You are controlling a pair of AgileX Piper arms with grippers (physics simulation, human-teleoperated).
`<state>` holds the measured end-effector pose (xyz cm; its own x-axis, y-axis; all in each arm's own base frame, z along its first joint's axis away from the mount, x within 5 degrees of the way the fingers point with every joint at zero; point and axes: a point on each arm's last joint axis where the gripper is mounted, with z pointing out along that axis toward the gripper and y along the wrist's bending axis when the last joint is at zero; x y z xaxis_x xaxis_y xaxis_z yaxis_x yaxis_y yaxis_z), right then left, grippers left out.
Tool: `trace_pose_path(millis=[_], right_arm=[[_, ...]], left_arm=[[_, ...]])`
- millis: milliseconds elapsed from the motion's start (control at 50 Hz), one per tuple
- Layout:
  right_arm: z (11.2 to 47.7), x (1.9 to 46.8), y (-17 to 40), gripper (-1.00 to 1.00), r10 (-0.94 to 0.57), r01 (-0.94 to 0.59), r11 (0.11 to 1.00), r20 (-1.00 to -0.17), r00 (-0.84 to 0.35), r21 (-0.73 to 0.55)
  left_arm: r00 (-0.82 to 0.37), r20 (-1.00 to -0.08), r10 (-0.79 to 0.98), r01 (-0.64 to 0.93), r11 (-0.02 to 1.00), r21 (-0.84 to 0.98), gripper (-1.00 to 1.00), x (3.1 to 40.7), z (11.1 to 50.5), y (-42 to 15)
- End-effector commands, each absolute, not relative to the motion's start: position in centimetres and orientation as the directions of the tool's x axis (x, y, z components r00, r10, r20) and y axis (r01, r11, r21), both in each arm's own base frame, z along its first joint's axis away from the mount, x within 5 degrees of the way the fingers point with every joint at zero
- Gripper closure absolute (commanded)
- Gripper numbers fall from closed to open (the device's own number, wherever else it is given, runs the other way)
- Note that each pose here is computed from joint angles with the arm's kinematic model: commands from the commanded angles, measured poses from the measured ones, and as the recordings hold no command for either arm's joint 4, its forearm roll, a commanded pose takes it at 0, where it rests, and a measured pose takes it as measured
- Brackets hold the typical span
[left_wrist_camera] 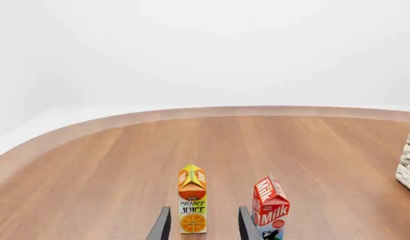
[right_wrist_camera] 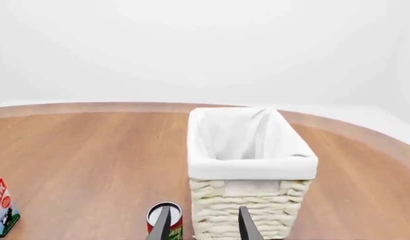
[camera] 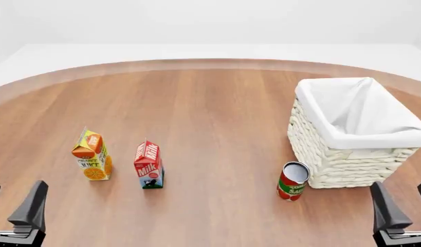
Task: Pick the milk and place it in the basket.
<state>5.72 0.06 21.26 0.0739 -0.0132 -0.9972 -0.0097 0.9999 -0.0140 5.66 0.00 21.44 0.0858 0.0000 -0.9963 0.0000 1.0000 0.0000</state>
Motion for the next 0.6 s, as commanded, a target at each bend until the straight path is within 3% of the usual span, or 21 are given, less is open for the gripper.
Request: trace_pose_path(millis=[20,240,600], right_arm=[[21.3,6.0,0.0,-1.00,-0.006,-0.006,1.000,-0.998,0.067,-0.007],[22.1,6.9,-0.3,-1.00,-0.013,0.040,0.999,-1.000,0.017,-0.013],[29.5,4.7,0.5,-1.00,0.012,-0.098,0.995,-0.999,0.042,0.008]], left_arm=[[0.086,-0.996,0.000,0.000,1.000,0.000,-1.00,5.7,21.4,0.0],[0.085,-0.996,0.000,0.000,1.000,0.000,-1.00,5.7,21.4,0.0],[0.086,-0.996,0.000,0.000,1.000,0.000,-1.00,5.7,21.4,0.0]])
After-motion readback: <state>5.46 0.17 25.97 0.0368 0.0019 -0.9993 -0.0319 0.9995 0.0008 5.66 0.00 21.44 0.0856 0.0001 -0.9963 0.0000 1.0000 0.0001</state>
